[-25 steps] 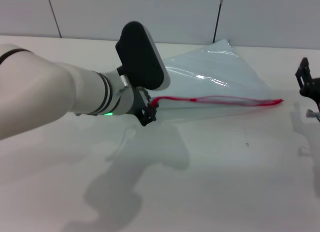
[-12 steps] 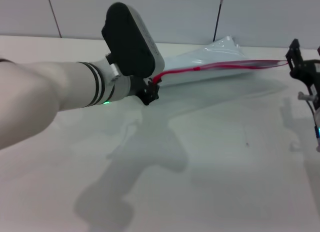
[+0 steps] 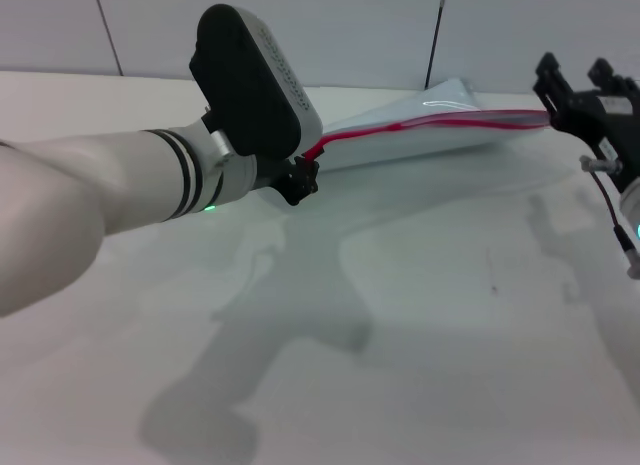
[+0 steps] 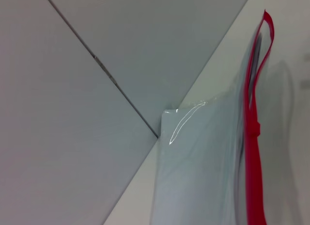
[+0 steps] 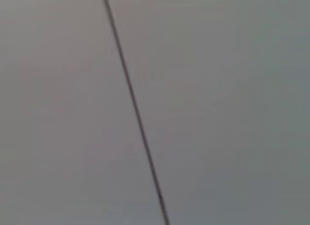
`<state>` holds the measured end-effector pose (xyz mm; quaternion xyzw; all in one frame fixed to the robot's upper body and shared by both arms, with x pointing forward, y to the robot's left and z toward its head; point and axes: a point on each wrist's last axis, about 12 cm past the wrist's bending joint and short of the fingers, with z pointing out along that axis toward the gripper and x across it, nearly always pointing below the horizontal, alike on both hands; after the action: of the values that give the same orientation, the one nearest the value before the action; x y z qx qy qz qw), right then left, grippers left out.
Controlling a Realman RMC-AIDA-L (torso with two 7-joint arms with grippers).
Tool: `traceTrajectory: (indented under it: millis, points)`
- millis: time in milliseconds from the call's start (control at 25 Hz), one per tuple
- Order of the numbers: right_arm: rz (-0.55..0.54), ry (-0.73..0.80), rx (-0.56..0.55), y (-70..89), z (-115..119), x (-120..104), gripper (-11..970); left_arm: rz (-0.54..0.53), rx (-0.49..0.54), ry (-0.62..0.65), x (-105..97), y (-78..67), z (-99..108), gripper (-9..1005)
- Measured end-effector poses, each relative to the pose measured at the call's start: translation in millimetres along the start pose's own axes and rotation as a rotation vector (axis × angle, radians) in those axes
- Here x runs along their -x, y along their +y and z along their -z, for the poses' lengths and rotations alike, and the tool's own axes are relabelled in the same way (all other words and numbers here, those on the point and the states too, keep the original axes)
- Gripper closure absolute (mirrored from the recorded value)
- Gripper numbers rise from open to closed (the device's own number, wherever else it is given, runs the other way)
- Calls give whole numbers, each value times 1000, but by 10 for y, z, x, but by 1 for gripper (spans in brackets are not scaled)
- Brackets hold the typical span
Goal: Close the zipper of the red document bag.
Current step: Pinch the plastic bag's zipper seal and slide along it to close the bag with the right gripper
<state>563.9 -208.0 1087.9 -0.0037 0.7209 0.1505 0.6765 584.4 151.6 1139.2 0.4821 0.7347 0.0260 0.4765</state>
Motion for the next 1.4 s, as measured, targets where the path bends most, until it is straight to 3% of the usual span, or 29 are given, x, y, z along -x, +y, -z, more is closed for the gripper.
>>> traceTrajectory:
  millis: [520, 960, 1400]
  points:
    - [88, 116, 223, 141, -164, 518, 290, -37, 23, -51, 58, -29, 77, 939]
    - [247, 195, 269, 269, -322, 737, 291, -55, 67, -110, 89, -42, 184, 940]
    - [238, 176, 323, 475, -403, 1031, 328, -48, 84, -142, 118, -46, 198, 941]
